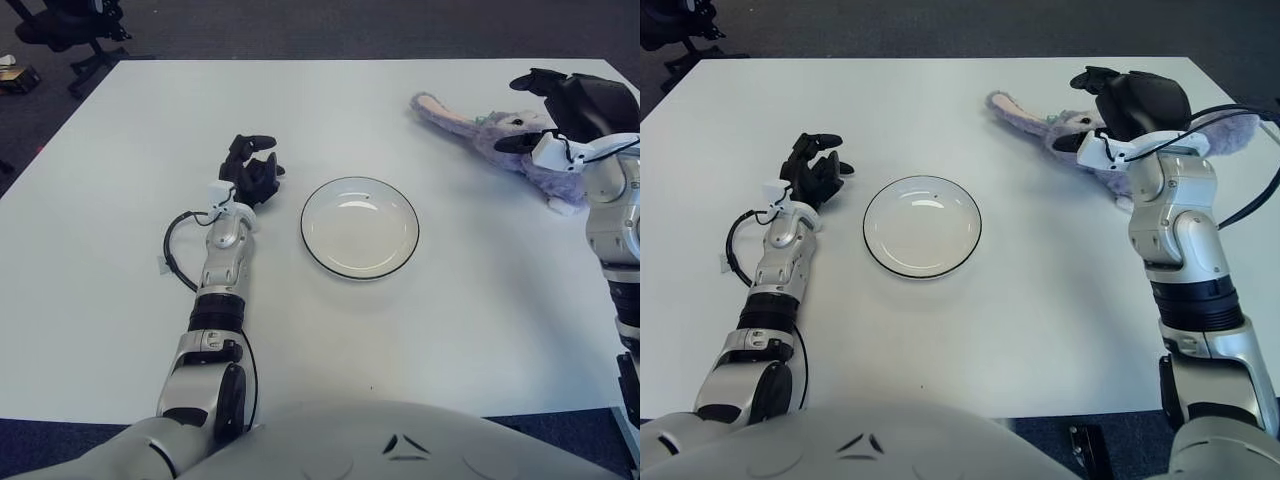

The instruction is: Put the doll into the plate.

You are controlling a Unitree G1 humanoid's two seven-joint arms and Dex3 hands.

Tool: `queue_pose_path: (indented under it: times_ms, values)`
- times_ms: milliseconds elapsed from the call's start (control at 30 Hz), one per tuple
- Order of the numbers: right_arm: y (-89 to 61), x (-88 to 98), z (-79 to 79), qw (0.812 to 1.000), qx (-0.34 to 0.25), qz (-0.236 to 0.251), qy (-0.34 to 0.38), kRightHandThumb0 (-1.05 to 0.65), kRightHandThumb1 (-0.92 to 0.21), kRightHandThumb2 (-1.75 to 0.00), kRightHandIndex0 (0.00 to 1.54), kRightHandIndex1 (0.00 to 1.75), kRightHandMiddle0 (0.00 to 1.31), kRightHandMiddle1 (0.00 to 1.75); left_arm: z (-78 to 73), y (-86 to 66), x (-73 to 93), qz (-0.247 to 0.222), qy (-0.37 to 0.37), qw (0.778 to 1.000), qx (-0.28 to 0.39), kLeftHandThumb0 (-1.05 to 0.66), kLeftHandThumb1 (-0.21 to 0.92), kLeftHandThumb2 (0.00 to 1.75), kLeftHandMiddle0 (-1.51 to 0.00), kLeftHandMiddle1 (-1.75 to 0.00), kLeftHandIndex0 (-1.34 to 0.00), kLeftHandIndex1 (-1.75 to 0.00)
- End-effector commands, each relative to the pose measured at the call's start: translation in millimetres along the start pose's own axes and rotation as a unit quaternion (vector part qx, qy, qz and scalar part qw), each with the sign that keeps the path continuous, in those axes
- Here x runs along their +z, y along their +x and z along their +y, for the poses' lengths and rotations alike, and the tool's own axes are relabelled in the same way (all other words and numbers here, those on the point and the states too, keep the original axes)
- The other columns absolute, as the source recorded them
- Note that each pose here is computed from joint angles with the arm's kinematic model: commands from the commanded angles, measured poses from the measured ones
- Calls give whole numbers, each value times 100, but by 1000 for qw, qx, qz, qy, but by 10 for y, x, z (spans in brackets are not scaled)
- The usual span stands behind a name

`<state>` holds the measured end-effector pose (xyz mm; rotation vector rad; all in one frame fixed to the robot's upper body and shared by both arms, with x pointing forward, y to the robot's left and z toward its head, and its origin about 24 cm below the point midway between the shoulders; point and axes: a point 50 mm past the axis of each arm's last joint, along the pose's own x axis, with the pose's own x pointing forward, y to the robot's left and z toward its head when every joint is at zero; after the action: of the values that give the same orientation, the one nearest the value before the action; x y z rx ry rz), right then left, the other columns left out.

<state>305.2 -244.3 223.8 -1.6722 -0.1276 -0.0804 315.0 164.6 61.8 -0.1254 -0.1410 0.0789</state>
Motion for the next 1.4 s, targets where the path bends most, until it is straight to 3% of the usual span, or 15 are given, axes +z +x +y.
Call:
queue_pose_path:
  times_ms: [0, 233, 600, 733, 1067, 1167, 1367]
  values:
    - [29, -44, -33, 1000, 8, 6, -26, -79, -92, -27, 42, 0, 40, 6, 35, -87, -138, 31, 3, 999, 9, -1, 63, 75, -53, -160, -46, -135]
    - [117, -140, 13, 997, 42, 23, -62, -84, -92, -34, 40, 0, 37, 4, 35, -94, -133, 30, 3, 1000, 9, -1, 63, 75, -54, -160, -46, -134]
    - [142, -145, 18, 996, 53, 25, -71, -88, -92, -37, 39, 0, 35, 2, 35, -96, -130, 30, 3, 999, 9, -1, 63, 75, -54, -160, -46, -134]
    - [313, -181, 117, 993, 69, 43, -87, -89, -92, -38, 39, 0, 35, 2, 63, -93, -132, 32, 3, 999, 9, -1, 63, 75, -54, -160, -46, -134]
    - [406, -171, 146, 993, 62, 56, -89, -91, -92, -39, 40, 0, 33, 1, 100, -82, -142, 37, -1, 999, 7, -1, 63, 75, -54, -160, -45, -135]
    - [541, -190, 239, 992, 48, 85, -85, -92, -92, -40, 40, 0, 33, 0, 148, -64, -151, 39, -3, 999, 6, -1, 65, 72, -55, -157, -44, -135]
    - [615, -215, 286, 991, 44, 97, -82, -93, -92, -43, 40, 0, 32, 0, 167, -52, -159, 38, -4, 999, 5, -1, 66, 70, -57, -155, -43, -136]
